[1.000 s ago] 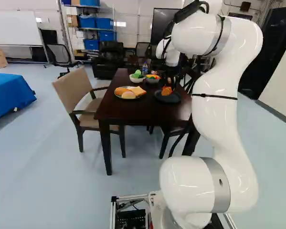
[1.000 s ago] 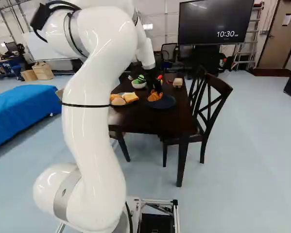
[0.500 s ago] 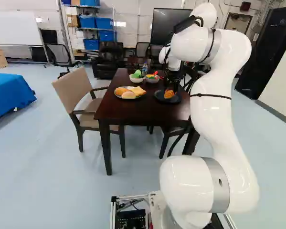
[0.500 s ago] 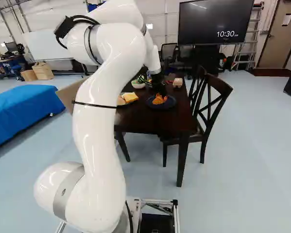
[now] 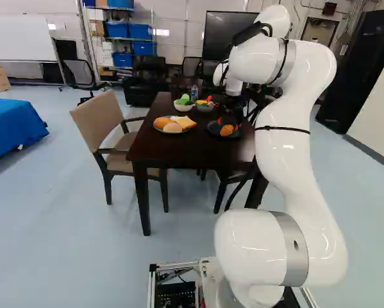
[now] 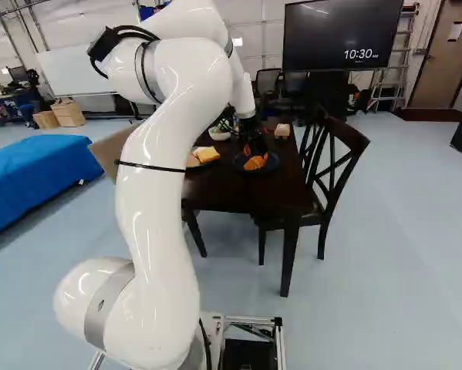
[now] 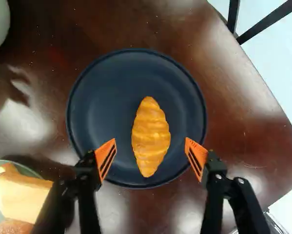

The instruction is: Move the croissant to the empty plate

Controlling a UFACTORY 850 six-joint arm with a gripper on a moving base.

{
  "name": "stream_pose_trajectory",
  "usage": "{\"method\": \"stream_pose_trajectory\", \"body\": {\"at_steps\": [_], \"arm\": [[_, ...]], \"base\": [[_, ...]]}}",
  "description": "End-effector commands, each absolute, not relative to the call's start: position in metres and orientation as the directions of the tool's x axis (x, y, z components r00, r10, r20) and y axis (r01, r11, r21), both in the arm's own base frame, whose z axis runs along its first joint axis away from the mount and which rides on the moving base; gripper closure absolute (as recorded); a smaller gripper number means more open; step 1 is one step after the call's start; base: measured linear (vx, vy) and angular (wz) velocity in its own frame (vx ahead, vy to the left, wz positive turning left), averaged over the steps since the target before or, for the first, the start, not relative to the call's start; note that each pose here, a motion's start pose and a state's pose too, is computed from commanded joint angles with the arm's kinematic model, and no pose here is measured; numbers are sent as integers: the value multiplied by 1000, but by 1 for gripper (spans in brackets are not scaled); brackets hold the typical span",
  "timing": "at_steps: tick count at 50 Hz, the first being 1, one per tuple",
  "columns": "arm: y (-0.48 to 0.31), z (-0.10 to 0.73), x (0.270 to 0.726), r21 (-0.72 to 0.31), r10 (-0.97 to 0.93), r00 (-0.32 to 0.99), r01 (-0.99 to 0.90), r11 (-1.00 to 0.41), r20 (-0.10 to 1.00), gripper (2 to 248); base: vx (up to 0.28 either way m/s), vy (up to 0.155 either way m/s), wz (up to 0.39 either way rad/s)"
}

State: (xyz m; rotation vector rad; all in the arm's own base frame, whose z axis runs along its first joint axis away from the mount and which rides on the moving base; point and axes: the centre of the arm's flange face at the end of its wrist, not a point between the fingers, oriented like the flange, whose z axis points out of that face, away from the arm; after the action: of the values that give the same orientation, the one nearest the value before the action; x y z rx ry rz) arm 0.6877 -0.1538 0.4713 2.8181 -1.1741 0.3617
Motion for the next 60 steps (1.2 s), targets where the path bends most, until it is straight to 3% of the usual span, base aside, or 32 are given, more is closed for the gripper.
{"method": "stream_pose_trajectory", "body": {"at_steps": [2, 3, 8, 9, 60], "arm": [[-154, 473, 687, -29, -691, 680, -707, -706, 243, 54], [-154, 474, 687, -30, -691, 680, -707, -706, 244, 19], [-153, 480, 685, -34, -691, 678, -707, -706, 250, 19], [-153, 481, 685, -35, -691, 678, -707, -706, 251, 3], [-148, 554, 660, -67, -690, 657, -707, -704, 303, 3]], "base": [[0, 0, 0], [0, 0, 0], [0, 0, 0], [0, 0, 0], [0, 0, 0]]}}
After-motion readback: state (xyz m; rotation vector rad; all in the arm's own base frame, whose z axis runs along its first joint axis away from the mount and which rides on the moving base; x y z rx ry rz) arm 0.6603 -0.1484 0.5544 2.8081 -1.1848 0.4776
